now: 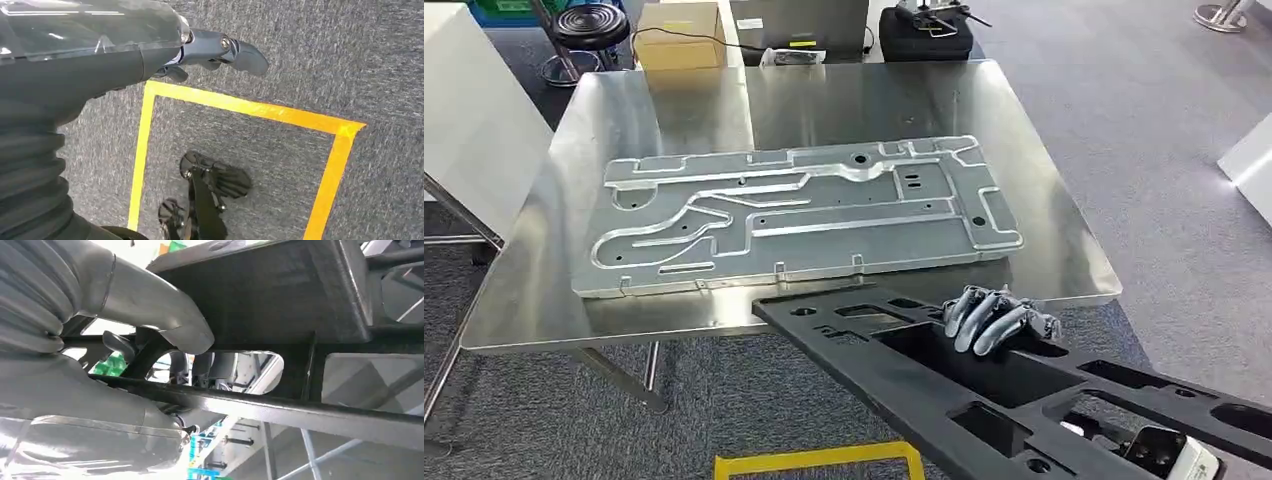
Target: Take the parts from the cabinet and place them on the table.
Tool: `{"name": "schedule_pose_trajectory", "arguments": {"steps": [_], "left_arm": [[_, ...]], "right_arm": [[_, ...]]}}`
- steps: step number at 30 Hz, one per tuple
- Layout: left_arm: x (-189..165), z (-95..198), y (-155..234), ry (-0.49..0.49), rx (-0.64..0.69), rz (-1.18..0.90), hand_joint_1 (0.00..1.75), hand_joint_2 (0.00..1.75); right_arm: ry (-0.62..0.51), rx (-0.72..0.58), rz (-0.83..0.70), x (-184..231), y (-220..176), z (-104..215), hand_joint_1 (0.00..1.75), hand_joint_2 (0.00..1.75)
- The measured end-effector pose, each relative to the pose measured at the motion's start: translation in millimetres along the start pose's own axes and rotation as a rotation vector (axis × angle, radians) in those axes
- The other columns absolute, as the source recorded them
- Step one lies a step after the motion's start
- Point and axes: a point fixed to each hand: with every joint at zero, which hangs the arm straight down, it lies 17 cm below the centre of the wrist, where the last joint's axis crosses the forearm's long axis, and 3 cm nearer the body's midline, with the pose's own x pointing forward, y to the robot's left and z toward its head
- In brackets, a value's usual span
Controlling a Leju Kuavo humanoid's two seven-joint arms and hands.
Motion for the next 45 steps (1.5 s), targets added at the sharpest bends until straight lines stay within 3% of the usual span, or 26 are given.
{"name": "schedule_pose_trajectory", "arguments": {"steps": [9, 14, 18, 25, 30, 35, 39, 45], "left_arm": [[1.5, -0.1, -1.0, 0.000, 0.005, 0.008, 0.00, 1.75], [7.1, -0.3, -3.4, -0.019, 0.000, 0.010, 0.00, 1.75], [6.6, -0.2, -3.1, -0.021, -0.007, 0.009, 0.00, 1.75], [11.1, 0.2, -8.8, -0.036, -0.030, 0.003, 0.00, 1.75], [13.7, 0.1, -10.5, -0.042, -0.038, 0.001, 0.00, 1.75], [15.7, 0.1, -10.9, -0.051, -0.041, 0.002, 0.00, 1.75], [19.1, -0.4, -10.2, -0.064, -0.049, -0.001, 0.00, 1.75], [20.7, -0.6, -10.4, -0.069, -0.054, -0.012, 0.00, 1.75]], "right_arm": [[-0.010, 0.010, -0.003, 2.5, 1.4, -1.5, 1.75, 1.75], [-0.032, -0.051, 0.129, -6.1, -12.0, -19.3, 1.75, 1.75], [-0.047, -0.124, 0.188, -14.7, -49.7, -32.6, 1.75, 1.75], [0.029, -0.234, 0.384, -55.5, -158.7, -58.2, 1.75, 1.75], [0.175, -0.353, 0.587, -92.8, -240.7, -53.5, 1.75, 1.75], [0.346, -0.373, 1.061, -119.3, -313.4, -57.8, 1.75, 1.75], [0.510, -0.239, 1.318, -160.0, -325.3, -61.7, 1.75, 1.75], [0.647, -0.046, 1.443, -209.1, -310.8, -60.5, 1.75, 1.75]]}}
